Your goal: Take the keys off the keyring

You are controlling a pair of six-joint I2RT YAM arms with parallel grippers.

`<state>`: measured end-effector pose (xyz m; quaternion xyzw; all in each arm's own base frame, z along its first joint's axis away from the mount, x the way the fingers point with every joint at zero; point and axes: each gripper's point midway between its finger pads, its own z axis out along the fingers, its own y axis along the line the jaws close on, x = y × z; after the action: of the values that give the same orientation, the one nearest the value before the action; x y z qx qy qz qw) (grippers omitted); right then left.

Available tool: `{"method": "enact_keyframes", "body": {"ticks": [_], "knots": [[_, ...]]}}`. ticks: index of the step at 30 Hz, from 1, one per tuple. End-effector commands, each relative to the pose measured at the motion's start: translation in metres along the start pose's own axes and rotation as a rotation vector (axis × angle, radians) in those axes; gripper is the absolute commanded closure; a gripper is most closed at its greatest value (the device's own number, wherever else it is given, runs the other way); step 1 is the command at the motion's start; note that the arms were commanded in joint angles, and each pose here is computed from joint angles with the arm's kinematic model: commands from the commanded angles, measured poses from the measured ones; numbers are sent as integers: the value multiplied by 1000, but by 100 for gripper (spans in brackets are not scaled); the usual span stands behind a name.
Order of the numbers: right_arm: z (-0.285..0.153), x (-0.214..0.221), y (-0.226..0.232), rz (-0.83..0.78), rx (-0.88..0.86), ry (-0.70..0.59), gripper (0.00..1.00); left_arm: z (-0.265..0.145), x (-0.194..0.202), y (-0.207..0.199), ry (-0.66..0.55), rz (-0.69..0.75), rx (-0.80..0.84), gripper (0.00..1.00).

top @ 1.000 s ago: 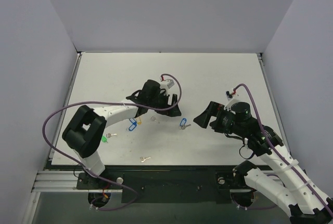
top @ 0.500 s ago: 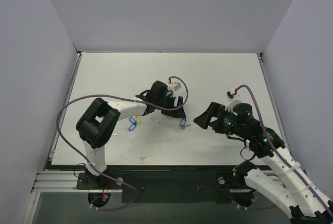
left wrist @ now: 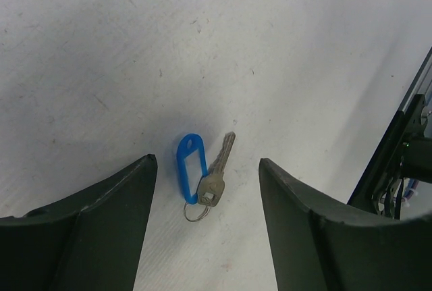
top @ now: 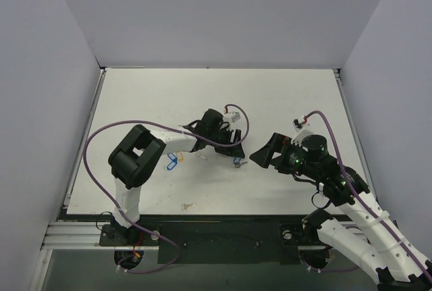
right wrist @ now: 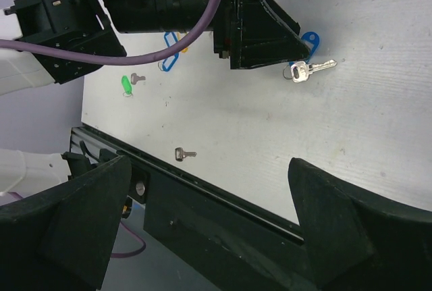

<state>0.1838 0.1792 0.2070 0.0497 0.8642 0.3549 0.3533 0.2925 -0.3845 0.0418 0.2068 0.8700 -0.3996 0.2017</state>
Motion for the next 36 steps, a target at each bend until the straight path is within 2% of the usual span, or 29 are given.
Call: {"method": "enact_keyframes", "body": {"ticks": [1,13,21,30,34,36], "knots": [[-3,-4,11,-2,-44,-14,5,4,-14,-18,-27,49,57,28],[-5,-6,16,3,-56,-19,5,11,-3,-12,4,55,32,36],[-9,-9,20,3,-64,-23,5,17,4,-4,18,50,15,49],[-8,-8,19,3,-60,-21,5,22,10,1,35,48,6,59],[-8,-9,20,1,-62,-26,5,23,11,4,40,48,2,72],[-8,-10,20,1,-60,-26,5,24,12,4,44,45,3,86]]}}
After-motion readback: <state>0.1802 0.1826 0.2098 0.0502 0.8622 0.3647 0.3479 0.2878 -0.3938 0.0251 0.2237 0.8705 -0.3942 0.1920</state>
